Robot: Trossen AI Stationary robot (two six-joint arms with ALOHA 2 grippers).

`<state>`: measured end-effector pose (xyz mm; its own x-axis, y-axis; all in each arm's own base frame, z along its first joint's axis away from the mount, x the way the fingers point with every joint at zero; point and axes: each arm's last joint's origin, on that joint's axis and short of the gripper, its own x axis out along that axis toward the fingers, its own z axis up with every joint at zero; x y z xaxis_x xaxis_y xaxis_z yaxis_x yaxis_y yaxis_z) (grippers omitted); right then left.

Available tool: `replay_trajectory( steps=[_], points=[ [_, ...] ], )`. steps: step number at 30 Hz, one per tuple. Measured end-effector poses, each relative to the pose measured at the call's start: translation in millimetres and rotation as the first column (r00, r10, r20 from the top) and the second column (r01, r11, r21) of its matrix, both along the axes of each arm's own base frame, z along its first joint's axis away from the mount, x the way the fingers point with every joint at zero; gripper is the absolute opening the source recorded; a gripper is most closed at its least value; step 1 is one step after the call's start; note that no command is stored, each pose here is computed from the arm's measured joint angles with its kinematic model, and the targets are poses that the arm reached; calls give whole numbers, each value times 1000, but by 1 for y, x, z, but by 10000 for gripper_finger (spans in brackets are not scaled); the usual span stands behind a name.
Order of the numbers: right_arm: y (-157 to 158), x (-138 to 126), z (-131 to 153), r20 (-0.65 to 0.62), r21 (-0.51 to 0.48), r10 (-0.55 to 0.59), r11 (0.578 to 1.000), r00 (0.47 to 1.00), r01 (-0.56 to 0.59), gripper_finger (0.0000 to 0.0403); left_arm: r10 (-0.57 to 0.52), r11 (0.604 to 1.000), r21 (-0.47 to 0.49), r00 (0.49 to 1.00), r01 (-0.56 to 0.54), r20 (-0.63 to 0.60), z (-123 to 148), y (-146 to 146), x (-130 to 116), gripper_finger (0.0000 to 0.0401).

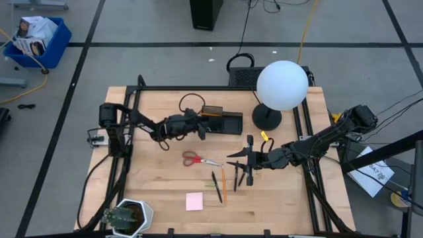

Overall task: Pick and place office supplies into organizer
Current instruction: Put the black binder clip into the black desk organizer, then put the green eraser into the black desk organizer

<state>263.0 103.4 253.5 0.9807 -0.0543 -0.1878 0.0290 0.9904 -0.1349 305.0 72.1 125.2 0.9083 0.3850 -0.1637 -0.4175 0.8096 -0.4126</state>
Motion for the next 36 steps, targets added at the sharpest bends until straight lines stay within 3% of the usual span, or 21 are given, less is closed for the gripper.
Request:
replay_trajectory(
  steps=[11, 23, 29, 36],
  points=[
    [0, 0, 0, 0, 0, 0, 1000, 1000, 0, 89, 27, 1000, -17, 1000, -27, 9, 0, 7, -2, 192],
    [0, 0, 0, 0, 0, 0, 1000, 1000, 0, 89, -5, 1000, -17, 1000, 5, 15, 1, -2, 1, 160],
    [1, 0, -2, -21, -3, 24, 1000, 999, -24, 89, -134, 990, -46, 990, 136, 32, 1, -17, 4, 153],
    [2, 5, -12, -71, 25, 88, 996, 994, -87, 89, -312, 944, -95, 949, 315, 51, 1, -43, 8, 170]
  ],
)
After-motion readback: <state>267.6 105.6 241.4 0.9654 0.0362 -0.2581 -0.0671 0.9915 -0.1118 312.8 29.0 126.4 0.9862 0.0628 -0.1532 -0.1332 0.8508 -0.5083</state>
